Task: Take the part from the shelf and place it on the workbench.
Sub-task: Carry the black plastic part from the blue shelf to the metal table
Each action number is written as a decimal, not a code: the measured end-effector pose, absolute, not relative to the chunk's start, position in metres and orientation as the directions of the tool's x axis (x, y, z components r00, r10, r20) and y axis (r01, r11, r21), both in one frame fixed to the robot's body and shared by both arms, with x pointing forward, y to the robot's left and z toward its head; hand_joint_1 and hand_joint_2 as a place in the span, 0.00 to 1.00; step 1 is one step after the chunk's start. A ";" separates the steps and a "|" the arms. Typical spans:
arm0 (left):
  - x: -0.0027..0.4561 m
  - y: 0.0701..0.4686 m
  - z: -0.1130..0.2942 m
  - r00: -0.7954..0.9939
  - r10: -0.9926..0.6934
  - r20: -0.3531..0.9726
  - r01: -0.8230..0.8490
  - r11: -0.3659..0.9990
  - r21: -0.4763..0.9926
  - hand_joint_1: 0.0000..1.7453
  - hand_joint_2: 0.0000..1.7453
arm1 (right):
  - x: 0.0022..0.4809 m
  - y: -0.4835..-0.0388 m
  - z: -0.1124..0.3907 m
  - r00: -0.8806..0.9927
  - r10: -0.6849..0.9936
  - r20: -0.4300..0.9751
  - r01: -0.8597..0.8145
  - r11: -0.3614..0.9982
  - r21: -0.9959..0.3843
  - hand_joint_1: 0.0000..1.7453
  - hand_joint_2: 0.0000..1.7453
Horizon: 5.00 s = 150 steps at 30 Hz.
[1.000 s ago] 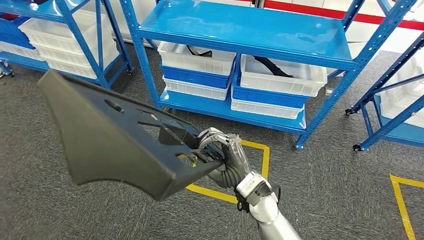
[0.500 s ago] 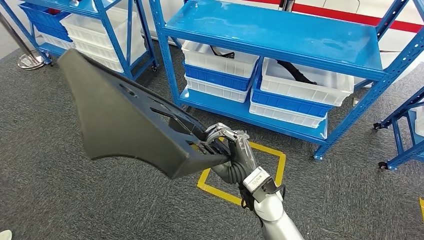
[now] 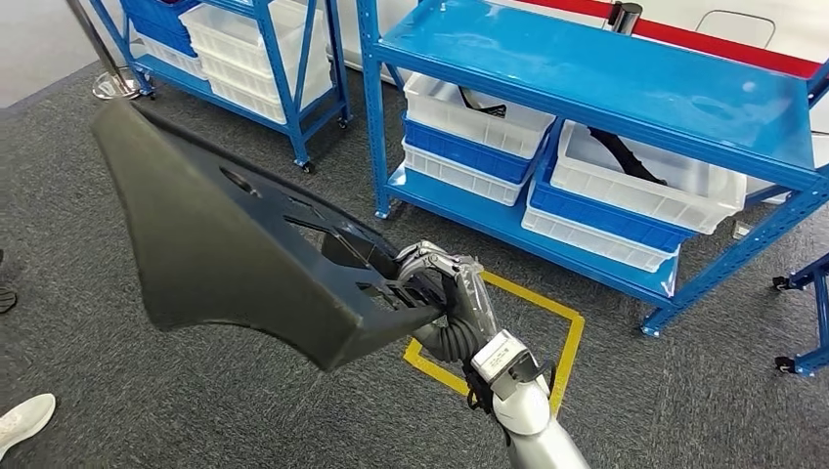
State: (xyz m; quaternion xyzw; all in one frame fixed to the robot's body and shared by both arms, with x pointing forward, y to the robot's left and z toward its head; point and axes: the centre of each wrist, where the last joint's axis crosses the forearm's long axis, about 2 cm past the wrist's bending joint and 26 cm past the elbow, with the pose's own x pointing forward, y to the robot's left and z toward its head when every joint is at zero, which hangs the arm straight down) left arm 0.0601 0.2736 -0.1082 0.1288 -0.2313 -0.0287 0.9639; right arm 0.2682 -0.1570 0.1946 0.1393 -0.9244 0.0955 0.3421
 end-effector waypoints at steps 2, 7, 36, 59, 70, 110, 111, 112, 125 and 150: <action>0.061 0.274 -0.108 0.891 -0.115 0.439 -0.004 0.965 0.261 0.00 1.00 | 0.268 -0.157 0.195 -0.730 -0.193 0.656 -0.323 0.943 -0.082 1.00 1.00; 0.061 0.274 -0.108 0.891 -0.114 0.439 -0.001 0.968 0.252 0.00 1.00 | 0.267 -0.158 0.194 -0.722 -0.190 0.665 -0.326 0.942 -0.085 1.00 1.00; 0.081 0.269 -0.105 0.873 -0.150 0.464 0.041 0.971 0.236 0.00 1.00 | 0.267 -0.162 0.199 -0.753 -0.167 0.637 -0.297 0.949 -0.102 1.00 1.00; 0.098 0.254 -0.100 0.853 -0.234 0.467 0.134 0.962 0.237 0.00 1.00 | 0.260 -0.169 0.213 -0.793 -0.099 0.601 -0.224 0.965 -0.137 1.00 1.00; 0.093 0.266 -0.102 0.854 -0.290 0.431 0.194 0.948 0.253 0.00 1.00 | 0.249 -0.185 0.200 -0.778 -0.081 0.623 -0.186 0.977 -0.105 1.00 1.00; 0.063 0.276 -0.108 0.865 -0.063 0.498 -0.078 0.963 0.257 0.00 1.00 | 0.209 -0.201 0.179 -0.765 -0.125 0.632 -0.160 0.987 0.000 1.00 1.00; 0.066 0.276 -0.107 0.862 -0.079 0.500 -0.059 0.965 0.255 0.00 1.00 | 0.206 -0.207 0.180 -0.771 -0.104 0.628 -0.135 0.991 -0.001 1.00 1.00; 0.068 0.277 -0.107 0.860 -0.090 0.502 -0.047 0.966 0.254 0.00 1.00 | 0.204 -0.211 0.182 -0.775 -0.089 0.626 -0.116 0.993 -0.002 1.00 1.00; 0.096 0.280 -0.102 0.845 -0.147 0.515 0.010 0.965 0.260 0.00 1.00 | 0.216 -0.226 0.207 -0.809 -0.069 0.584 -0.097 0.995 -0.016 1.00 1.00; 0.086 0.284 -0.104 0.853 -0.107 0.510 -0.052 0.957 0.286 0.00 1.00 | 0.253 -0.208 0.205 -0.802 -0.111 0.587 -0.179 0.982 -0.059 1.00 1.00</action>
